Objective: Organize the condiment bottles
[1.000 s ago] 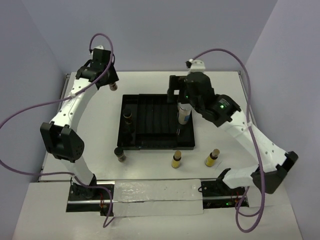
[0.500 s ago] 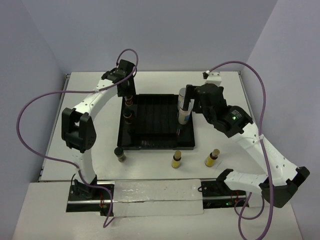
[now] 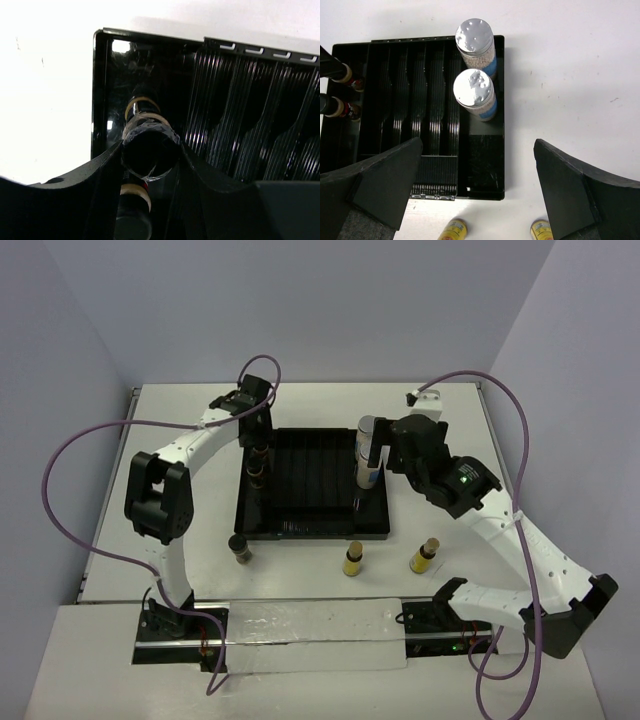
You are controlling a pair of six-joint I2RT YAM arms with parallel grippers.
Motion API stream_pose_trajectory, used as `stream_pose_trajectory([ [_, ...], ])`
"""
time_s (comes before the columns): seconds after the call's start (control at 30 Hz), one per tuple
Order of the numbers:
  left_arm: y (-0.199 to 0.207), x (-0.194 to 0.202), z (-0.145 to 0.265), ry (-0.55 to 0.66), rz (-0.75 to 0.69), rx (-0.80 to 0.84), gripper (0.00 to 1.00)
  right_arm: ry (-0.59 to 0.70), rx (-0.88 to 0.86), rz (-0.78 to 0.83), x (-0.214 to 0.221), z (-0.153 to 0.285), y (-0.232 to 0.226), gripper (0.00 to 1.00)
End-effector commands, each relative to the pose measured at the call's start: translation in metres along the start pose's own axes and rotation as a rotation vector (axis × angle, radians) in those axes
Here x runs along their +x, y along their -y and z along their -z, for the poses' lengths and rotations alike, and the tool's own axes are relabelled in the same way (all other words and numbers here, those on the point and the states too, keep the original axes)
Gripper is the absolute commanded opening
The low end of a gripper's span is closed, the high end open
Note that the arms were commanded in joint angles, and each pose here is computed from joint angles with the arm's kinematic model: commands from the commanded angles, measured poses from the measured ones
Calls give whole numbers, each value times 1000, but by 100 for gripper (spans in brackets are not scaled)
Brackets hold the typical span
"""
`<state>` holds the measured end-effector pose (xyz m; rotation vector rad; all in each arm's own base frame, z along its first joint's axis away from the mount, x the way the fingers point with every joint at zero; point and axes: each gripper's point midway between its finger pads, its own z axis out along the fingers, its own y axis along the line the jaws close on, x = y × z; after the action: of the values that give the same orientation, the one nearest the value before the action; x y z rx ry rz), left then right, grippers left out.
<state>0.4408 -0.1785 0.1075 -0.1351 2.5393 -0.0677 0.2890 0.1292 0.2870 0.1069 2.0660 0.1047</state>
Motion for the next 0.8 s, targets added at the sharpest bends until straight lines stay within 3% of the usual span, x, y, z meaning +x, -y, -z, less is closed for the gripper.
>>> stream_pose_trajectory([
  [0.0,13,0,-8,16,12,48,39,42,26,-40,-5,4,10,100],
  [0.13,10,0,-8,16,6,34,71,37,29,-40,-3,2,10,100],
  [0.27,12,-7,4,40,-8,30,91,30,24,-38,-2,1,8,100],
  [0.4,12,-19,22,76,-15,19,94,30,19,-39,-4,1,6,100],
  [0.63,8,-62,118,281,28,-5,94,30,9,-46,-5,3,5,100],
  [0.77,-17,-39,153,311,68,-18,95,30,0,-47,-4,2,3,100],
])
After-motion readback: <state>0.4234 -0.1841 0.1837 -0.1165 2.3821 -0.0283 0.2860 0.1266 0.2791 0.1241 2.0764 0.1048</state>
